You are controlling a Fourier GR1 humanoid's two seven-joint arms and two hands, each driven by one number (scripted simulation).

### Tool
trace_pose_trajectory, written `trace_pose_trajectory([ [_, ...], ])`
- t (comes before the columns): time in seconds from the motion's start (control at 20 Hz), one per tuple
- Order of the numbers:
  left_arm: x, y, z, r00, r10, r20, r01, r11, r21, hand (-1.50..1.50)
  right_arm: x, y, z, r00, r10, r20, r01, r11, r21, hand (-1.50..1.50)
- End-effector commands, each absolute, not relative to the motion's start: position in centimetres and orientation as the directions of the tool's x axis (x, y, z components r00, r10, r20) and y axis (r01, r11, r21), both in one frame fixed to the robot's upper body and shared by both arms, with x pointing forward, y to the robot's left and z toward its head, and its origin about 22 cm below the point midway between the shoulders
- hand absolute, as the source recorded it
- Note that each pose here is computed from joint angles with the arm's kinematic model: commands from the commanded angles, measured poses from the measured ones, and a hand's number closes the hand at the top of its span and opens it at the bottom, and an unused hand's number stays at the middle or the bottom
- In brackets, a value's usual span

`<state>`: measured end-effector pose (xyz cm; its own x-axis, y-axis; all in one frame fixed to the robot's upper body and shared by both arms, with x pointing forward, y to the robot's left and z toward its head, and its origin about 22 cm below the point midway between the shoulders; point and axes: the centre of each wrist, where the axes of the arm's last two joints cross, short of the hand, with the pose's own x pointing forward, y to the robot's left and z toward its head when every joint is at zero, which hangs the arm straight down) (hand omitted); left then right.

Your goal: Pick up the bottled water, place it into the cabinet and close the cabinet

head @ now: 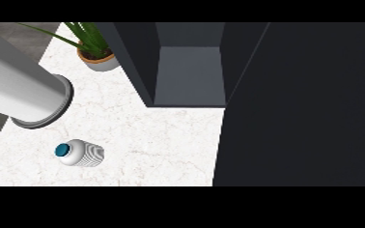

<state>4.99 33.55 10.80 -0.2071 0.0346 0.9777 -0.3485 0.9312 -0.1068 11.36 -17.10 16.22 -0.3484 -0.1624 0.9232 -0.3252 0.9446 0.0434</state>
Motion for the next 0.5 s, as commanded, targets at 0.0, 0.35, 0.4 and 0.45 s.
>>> trace_pose_trajectory([
  [0.0, 5.2, 31.9, 13.7, -0.294, 0.082, 0.952, -0.287, 0.943, -0.17, -1.5, 10.2, -17.4, 17.5, -0.411, -0.1, 0.906, -0.27, 0.963, -0.017, -1.5],
  [0.35, 6.7, 33.7, 9.3, -0.262, 0.064, 0.963, -0.291, 0.946, -0.143, -1.5, 9.4, -17.5, 17.9, -0.411, -0.085, 0.908, -0.261, 0.965, -0.028, -1.5],
  [0.4, 7.6, 34.9, 9.1, -0.26, 0.058, 0.964, -0.297, 0.945, -0.137, -1.5, 8.9, -16.7, 18.1, -0.4, -0.114, 0.91, -0.282, 0.959, -0.004, -1.5],
  [0.45, 9.2, 33.0, 8.8, -0.259, 0.041, 0.965, -0.308, 0.943, -0.123, -1.5, 9.2, -17.2, 18.5, -0.424, -0.095, 0.901, -0.278, 0.96, -0.03, -1.5],
])
